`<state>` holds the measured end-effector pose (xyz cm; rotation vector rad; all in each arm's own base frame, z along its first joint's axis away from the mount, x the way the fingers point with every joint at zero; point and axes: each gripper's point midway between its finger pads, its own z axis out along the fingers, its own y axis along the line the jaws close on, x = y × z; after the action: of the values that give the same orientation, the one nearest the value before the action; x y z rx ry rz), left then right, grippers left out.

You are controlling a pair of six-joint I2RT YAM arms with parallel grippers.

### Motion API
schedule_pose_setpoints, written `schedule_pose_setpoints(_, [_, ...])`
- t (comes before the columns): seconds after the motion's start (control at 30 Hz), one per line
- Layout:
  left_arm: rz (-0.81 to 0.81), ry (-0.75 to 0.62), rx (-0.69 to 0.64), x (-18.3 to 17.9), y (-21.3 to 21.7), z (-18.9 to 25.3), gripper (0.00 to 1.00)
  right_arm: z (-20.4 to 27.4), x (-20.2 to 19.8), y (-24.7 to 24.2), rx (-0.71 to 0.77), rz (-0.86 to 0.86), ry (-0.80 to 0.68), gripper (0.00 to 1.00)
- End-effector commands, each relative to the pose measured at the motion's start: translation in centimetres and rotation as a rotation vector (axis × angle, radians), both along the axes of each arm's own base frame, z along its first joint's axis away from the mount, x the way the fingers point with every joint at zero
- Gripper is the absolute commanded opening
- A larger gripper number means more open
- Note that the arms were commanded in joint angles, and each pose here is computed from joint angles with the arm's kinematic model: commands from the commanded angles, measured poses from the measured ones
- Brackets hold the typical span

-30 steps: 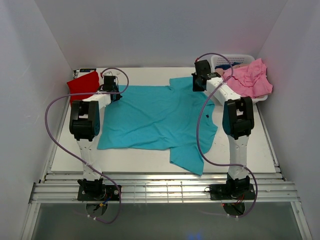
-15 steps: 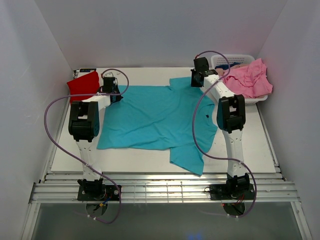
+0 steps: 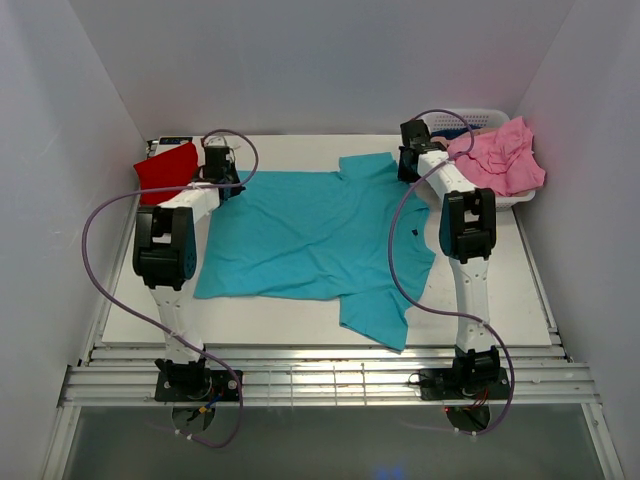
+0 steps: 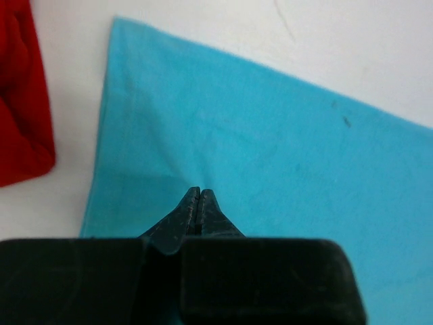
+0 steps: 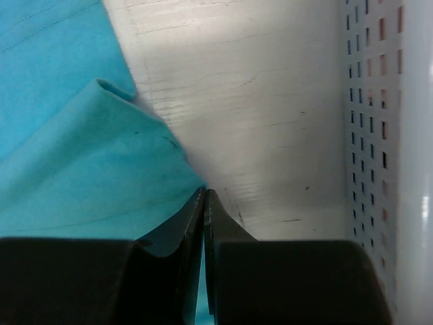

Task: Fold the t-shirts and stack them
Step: Grap the side of the flattened tshirt furthest away from the robot with both arms

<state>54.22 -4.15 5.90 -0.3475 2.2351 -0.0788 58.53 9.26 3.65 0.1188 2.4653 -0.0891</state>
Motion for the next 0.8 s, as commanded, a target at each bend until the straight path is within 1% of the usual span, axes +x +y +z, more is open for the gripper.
schedule_pose_setpoints(0.0, [0.037,-0.205,0.085,2.8,1.6,9.1,0.0,1.0,1.0,0.0,0.009,0.01,-0.033,0.08])
schedule_pose_setpoints(0.03, [0.041,-0.189,0.1,3.1,2.1,8.5,0.0,1.9,1.4,0.1,0.017,0.018,-0.061,0.08])
schedule_pose_setpoints(0.07, [0.044,-0.192,0.112,3.6,2.3,8.8,0.0,2.5,1.7,0.3,0.022,0.027,-0.076,0.08])
schedule_pose_setpoints(0.1, [0.052,-0.214,0.139,4.5,3.0,10.0,0.0,2.9,1.8,0.7,0.037,0.046,-0.09,0.08])
schedule_pose_setpoints(0.13, [0.058,-0.209,0.156,4.9,3.6,10.0,0.0,4.3,2.4,0.9,0.05,0.053,-0.135,0.08])
schedule_pose_setpoints(0.17, [0.06,-0.186,0.174,5.3,4.1,8.7,0.0,5.0,2.6,1.1,0.059,0.061,-0.155,0.08])
schedule_pose_setpoints(0.2, [0.061,-0.197,0.19,6.0,4.6,9.2,0.0,5.4,2.8,1.4,0.078,0.076,-0.168,0.08])
schedule_pose_setpoints(0.23, [0.061,-0.191,0.196,6.4,5.0,8.9,0.01,6.0,3.1,1.4,0.086,0.079,-0.189,0.08])
schedule_pose_setpoints(0.27, [0.068,-0.161,0.201,6.6,5.8,7.4,0.04,6.5,3.5,1.7,0.1,0.088,-0.208,0.13])
schedule_pose_setpoints(0.33, [0.071,-0.154,0.197,7.3,6.7,7.3,0.15,7.8,4.5,1.7,0.12,0.097,-0.244,0.22])
schedule_pose_setpoints(0.37, [0.071,-0.144,0.192,7.5,7.0,6.9,0.23,7.2,4.9,1.8,0.129,0.102,-0.239,0.34])
schedule_pose_setpoints(0.4, [0.069,-0.124,0.191,7.8,7.1,5.7,0.32,7.2,5.2,2.0,0.151,0.11,-0.242,0.4])
schedule_pose_setpoints(0.43, [0.073,-0.13,0.195,8.4,7.3,6.1,0.48,7.6,5.7,1.8,0.166,0.108,-0.256,0.45])
schedule_pose_setpoints(0.5, [0.076,-0.089,0.198,8.4,7.6,5.0,0.54,6.2,6.1,1.9,0.204,0.112,-0.244,0.52])
schedule_pose_setpoints(0.53, [0.077,-0.057,0.202,8.4,7.7,3.6,0.56,5.9,6.3,1.6,0.229,0.095,-0.242,0.54])
schedule_pose_setpoints(0.57, [0.077,-0.046,0.203,8.5,7.7,3.6,0.56,4.7,6.2,1.5,0.246,0.091,-0.223,0.55])
schedule_pose_setpoints(0.67, [0.077,-0.01,0.205,8.4,7.8,1.8,0.56,2.8,6.2,2.0,0.316,0.093,-0.197,0.55])
schedule_pose_setpoints(0.77, [0.073,0.005,0.206,8.2,7.7,0.9,0.55,1.3,6.1,2.3,0.346,0.092,-0.176,0.56])
